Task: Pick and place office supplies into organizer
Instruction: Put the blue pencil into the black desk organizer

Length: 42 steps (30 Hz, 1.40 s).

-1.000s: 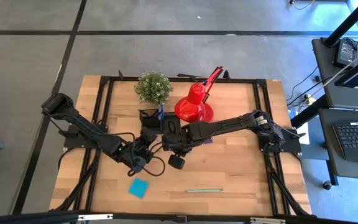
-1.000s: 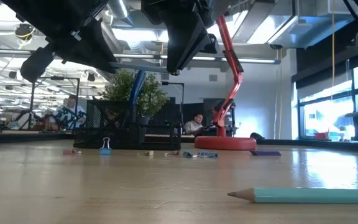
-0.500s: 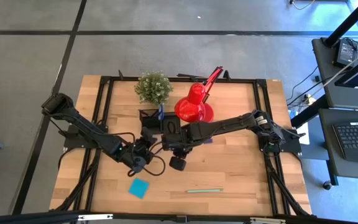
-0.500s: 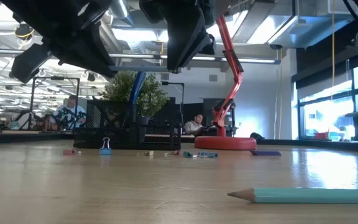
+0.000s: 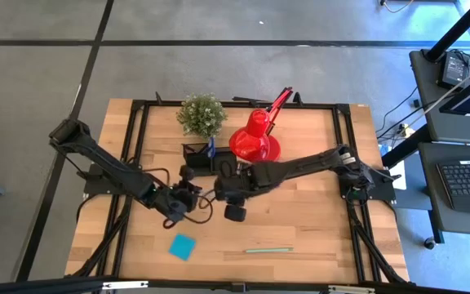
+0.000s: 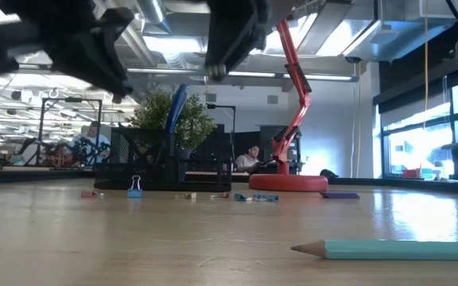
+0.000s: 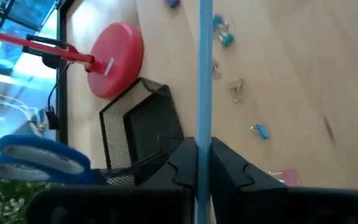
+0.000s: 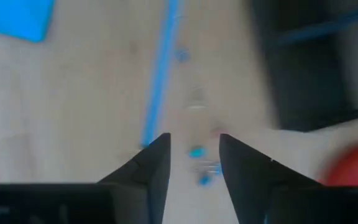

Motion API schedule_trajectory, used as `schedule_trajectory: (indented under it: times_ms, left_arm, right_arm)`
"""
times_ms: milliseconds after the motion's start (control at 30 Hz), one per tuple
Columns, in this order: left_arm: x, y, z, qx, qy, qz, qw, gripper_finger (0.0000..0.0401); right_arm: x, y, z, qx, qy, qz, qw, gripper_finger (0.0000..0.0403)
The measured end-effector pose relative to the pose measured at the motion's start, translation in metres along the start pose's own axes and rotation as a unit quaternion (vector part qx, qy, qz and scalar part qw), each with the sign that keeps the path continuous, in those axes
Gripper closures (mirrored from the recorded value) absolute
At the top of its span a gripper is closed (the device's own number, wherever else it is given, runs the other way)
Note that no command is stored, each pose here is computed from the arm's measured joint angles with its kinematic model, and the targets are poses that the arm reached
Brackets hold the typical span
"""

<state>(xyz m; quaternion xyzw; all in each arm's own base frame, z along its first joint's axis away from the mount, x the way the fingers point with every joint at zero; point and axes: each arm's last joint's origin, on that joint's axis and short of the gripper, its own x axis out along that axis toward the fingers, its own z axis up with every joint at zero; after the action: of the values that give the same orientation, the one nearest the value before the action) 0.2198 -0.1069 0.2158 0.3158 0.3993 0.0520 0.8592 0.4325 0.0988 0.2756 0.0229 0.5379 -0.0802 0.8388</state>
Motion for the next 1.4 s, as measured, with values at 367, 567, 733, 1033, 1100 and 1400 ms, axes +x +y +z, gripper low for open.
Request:
schedule_trajectory:
  times_ms: [367, 567, 733, 1033, 1100, 1400]
  left_arm:
    - [-0.034, 0.037, -0.026, -0.138, -0.141, -0.034, 0.98, 0.0386]
    - [-0.037, 0.06, -0.054, -0.24, -0.243, -0.023, 0.94, 0.0386]
    - [-0.032, 0.074, -0.076, -0.282, -0.335, -0.018, 0.899, 0.0386]
    - [-0.014, 0.087, -0.1, -0.287, -0.401, -0.018, 0.87, 0.0386]
    - [-0.012, 0.089, -0.103, -0.287, -0.407, -0.015, 0.867, 0.0386]
    - [-0.01, 0.099, -0.11, -0.287, -0.42, -0.018, 0.861, 0.0386]
  right_arm:
    - [-0.07, 0.037, -0.02, -0.048, -0.121, -0.096, 0.987, 0.0262]
    - [-0.076, 0.051, -0.029, -0.065, -0.137, -0.131, 0.98, 0.0262]
    - [-0.08, 0.057, -0.04, -0.084, -0.138, -0.191, 0.968, 0.0262]
    - [-0.083, 0.058, -0.054, -0.096, -0.122, -0.246, 0.957, 0.0262]
    - [-0.077, 0.056, -0.054, -0.108, -0.106, -0.233, 0.961, 0.0262]
    - [-0.045, 0.036, -0.066, -0.131, -0.143, -0.061, 0.979, 0.0262]
